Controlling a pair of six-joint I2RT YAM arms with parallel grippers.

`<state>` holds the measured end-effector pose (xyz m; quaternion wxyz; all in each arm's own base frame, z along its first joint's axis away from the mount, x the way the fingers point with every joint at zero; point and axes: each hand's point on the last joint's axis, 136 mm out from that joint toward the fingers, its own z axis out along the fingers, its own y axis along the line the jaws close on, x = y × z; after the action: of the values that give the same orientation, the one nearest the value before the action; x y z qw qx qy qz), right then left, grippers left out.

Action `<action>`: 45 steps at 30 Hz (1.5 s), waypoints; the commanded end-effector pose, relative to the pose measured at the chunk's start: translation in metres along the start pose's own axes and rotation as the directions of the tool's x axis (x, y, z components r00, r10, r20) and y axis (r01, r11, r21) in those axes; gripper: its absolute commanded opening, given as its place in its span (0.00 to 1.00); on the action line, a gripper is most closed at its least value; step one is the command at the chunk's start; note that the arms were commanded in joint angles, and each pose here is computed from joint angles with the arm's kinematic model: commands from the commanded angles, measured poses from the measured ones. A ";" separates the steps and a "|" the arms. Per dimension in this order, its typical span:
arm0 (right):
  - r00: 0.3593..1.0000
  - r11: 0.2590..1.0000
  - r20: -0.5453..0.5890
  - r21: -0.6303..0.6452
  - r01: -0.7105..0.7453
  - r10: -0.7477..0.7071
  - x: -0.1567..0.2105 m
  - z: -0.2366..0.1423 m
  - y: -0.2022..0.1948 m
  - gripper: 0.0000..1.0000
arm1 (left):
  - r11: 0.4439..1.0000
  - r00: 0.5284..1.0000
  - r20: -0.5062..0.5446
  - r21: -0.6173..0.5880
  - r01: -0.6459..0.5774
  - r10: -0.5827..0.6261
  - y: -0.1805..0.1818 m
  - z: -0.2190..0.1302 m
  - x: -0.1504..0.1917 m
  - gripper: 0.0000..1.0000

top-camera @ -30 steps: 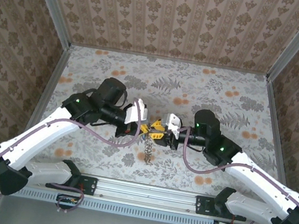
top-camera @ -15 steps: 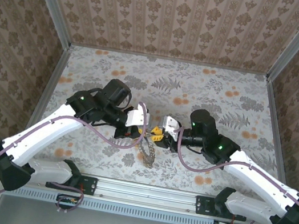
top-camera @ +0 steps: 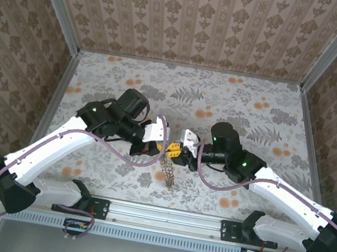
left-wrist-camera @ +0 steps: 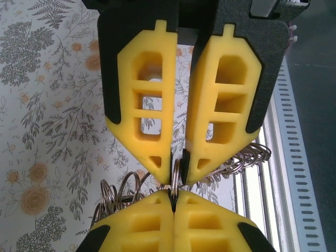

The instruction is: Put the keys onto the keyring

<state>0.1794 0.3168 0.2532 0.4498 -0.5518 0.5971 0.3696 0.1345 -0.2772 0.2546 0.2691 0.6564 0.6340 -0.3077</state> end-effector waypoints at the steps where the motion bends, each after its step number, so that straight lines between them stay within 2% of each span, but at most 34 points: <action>1: 0.999 1.000 0.049 -0.026 0.000 0.001 -0.014 0.002 0.003 0.05 | 0.999 0.998 0.058 0.005 -0.033 0.033 -0.002 -0.006 -0.019 0.00; 2: 0.999 1.000 0.054 -0.026 -0.004 0.005 -0.014 0.002 0.003 0.00 | 0.999 0.997 0.062 0.003 -0.035 0.035 -0.002 -0.007 -0.019 0.00; 4: 0.997 1.000 0.077 -0.016 -0.013 0.015 -0.017 0.001 0.002 0.00 | 0.999 0.997 0.069 -0.011 -0.034 0.035 -0.002 -0.010 -0.020 0.04; 8: 0.981 0.999 0.188 0.013 -0.048 0.045 -0.031 -0.008 -0.004 0.00 | 0.999 0.994 0.100 -0.036 -0.030 0.033 -0.004 -0.019 -0.018 0.23; 14: 0.949 0.996 0.312 0.055 -0.070 0.049 -0.049 -0.023 -0.010 0.00 | 0.998 0.980 0.198 -0.058 0.014 -0.003 -0.005 -0.025 -0.011 0.33; 22: 0.942 0.995 0.335 0.078 -0.055 0.026 -0.053 -0.032 -0.010 0.00 | 0.993 0.951 0.302 -0.072 0.096 -0.070 0.006 -0.013 -0.009 0.42; 25: 0.943 0.995 0.333 0.087 -0.052 0.021 -0.053 -0.032 -0.012 0.00 | 0.991 0.941 0.326 -0.073 0.115 -0.085 0.011 -0.005 -0.009 0.49; 30: 0.945 0.993 0.328 0.104 -0.054 0.017 -0.053 -0.032 -0.015 0.00 | 0.991 0.927 0.364 -0.064 0.116 -0.085 0.011 0.003 -0.015 0.51; 36: 0.942 0.991 0.335 0.121 -0.061 0.017 -0.056 -0.033 -0.018 0.00 | 0.991 0.932 0.351 -0.062 0.118 -0.089 0.010 0.016 -0.014 0.47; 42: 0.949 0.989 0.313 0.131 -0.061 0.017 -0.051 -0.032 -0.019 0.00 | 0.993 0.945 0.326 -0.097 0.064 -0.029 0.005 0.012 -0.008 0.18; 45: 0.958 0.989 0.285 0.137 -0.048 0.007 -0.046 -0.032 -0.018 0.00 | 0.989 0.959 0.285 -0.141 0.046 -0.004 0.007 0.007 -0.001 0.09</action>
<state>0.1940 0.3043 0.2899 0.5384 -0.4495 0.5777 0.4175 0.1426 -0.2907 0.2445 0.3854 0.5609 0.6268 -0.3794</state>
